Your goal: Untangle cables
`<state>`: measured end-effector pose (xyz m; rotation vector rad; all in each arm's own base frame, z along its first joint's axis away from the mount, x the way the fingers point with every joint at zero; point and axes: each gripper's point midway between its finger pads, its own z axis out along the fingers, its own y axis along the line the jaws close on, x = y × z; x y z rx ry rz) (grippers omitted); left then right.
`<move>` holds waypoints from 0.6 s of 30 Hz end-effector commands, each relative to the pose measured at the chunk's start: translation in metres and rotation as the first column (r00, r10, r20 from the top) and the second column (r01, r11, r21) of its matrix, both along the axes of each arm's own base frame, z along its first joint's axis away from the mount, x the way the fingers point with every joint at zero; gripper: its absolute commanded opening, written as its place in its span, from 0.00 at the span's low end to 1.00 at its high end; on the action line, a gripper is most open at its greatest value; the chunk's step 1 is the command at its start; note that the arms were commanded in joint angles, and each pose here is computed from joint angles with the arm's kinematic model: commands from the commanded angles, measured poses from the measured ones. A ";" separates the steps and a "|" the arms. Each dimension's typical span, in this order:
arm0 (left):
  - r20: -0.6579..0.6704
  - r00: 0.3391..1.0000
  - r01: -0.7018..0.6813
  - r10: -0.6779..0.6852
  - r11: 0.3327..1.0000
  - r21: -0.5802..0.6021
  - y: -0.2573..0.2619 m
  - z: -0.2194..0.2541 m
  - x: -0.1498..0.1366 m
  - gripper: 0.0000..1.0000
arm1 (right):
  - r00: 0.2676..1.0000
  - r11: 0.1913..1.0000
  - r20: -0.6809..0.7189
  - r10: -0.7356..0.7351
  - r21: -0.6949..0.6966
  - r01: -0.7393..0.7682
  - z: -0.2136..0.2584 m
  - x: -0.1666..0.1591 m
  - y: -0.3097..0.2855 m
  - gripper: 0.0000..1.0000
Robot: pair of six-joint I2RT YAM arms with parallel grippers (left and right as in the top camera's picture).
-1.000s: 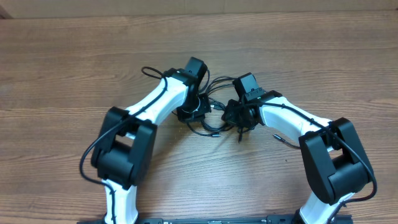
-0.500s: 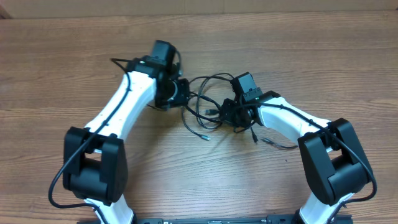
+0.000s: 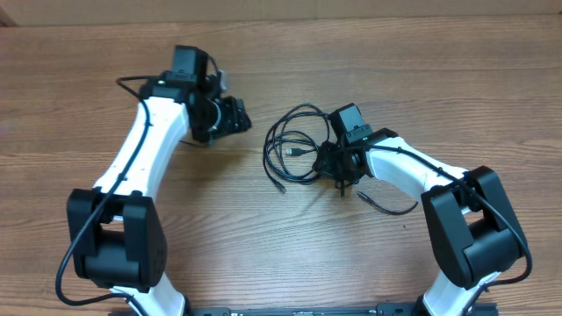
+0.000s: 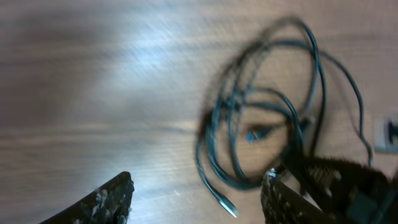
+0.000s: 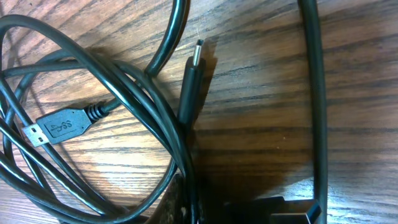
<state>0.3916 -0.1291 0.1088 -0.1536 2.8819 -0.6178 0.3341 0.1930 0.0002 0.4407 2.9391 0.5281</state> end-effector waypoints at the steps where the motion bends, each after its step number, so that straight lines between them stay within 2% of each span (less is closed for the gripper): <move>1: -0.017 1.000 0.007 -0.008 1.000 -0.025 -0.025 0.010 -0.013 0.70 | 1.000 0.999 0.002 -0.016 -0.028 0.016 -0.004 0.001 -0.007 0.04; 8: -0.072 0.988 -0.123 0.134 0.982 0.141 -0.032 -0.019 -0.033 0.71 | 1.000 0.999 0.001 -0.016 -0.028 0.016 -0.004 0.000 -0.007 0.04; 18: -0.073 0.974 -0.203 0.214 0.971 0.127 -0.059 -0.053 -0.048 0.68 | 1.000 0.999 0.001 -0.016 -0.028 0.016 -0.004 0.000 -0.007 0.04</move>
